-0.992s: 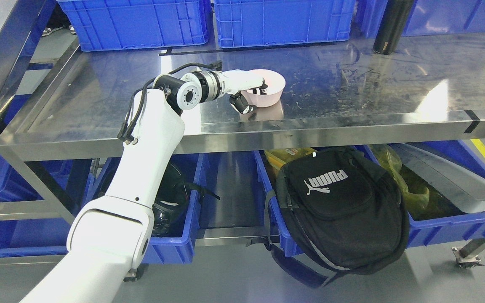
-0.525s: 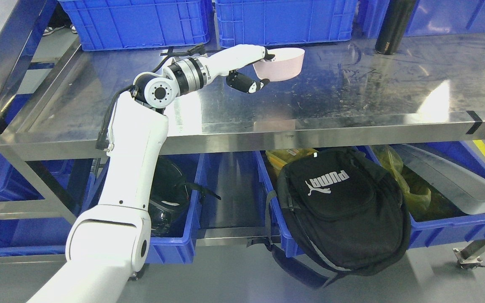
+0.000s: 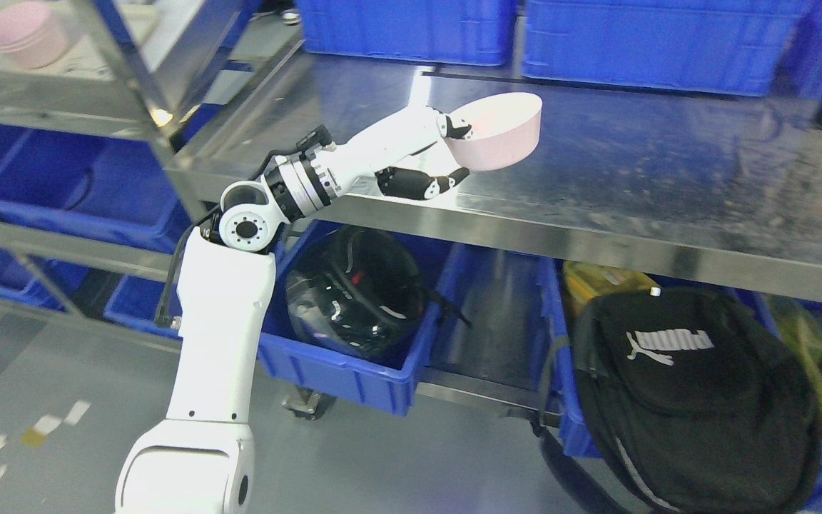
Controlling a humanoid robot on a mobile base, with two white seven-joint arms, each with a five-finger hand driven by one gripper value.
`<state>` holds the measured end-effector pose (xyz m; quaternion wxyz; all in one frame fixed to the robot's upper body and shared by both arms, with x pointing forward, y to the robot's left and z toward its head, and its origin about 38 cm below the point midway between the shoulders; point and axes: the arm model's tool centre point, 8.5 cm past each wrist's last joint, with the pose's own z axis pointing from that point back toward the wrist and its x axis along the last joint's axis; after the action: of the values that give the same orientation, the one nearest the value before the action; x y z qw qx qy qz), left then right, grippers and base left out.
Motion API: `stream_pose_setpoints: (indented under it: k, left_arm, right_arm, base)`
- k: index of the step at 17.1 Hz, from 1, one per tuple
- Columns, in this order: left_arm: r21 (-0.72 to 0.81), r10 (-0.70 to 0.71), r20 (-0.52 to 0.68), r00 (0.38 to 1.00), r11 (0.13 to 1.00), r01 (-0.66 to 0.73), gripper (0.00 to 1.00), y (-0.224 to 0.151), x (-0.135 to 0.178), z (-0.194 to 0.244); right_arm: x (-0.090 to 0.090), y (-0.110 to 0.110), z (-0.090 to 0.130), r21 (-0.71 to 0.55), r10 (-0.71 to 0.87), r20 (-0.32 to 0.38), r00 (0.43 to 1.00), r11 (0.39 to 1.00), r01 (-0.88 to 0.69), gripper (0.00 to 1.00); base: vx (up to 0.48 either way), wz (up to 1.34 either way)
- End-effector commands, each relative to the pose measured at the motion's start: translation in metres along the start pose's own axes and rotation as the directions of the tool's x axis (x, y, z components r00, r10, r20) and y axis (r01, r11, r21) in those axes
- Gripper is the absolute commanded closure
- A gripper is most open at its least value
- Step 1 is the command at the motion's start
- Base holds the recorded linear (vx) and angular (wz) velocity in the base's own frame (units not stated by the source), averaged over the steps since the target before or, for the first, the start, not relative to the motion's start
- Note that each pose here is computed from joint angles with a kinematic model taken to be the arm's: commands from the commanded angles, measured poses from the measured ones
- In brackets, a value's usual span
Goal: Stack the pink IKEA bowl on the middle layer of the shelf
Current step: 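Hold the pink bowl in the left hand while driving to the other shelf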
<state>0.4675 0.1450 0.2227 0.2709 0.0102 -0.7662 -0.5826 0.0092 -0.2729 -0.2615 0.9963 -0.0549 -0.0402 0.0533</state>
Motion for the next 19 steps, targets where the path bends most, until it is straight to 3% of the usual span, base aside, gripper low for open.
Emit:
stream_pose_setpoints:
  k: [1, 7, 13, 19]
  left_arm:
    - [0.007, -0.068, 0.081, 0.994, 0.998, 0.067, 1.00, -0.013, 0.040, 0.011]
    - [-0.085, -0.036, 0.126, 0.991, 0.995, 0.047, 0.99, -0.044, 0.053, 0.000]
    - [-0.082, -0.030, 0.124, 0.992, 0.996, 0.040, 0.99, -0.048, 0.054, 0.002]
    - [-0.087, -0.014, 0.118, 0.993, 0.996, 0.025, 0.98, -0.055, 0.054, 0.005]
  right_arm:
    - [-0.010, -0.010, 0.000, -0.015, 0.002, -0.008, 1.000, 1.000, -0.002, 0.00]
    - [-0.010, -0.010, 0.000, -0.015, 0.002, -0.008, 1.000, 1.000, -0.002, 0.00]
    - [-0.010, -0.010, 0.000, -0.015, 0.002, -0.008, 1.000, 1.000, -0.002, 0.00]
    - [-0.010, -0.010, 0.000, -0.015, 0.002, -0.008, 1.000, 1.000, -0.002, 0.00]
  base:
    - [-0.049, 1.05]
    - [-0.024, 1.31]
    - [0.039, 1.50]
    - [0.093, 0.82]
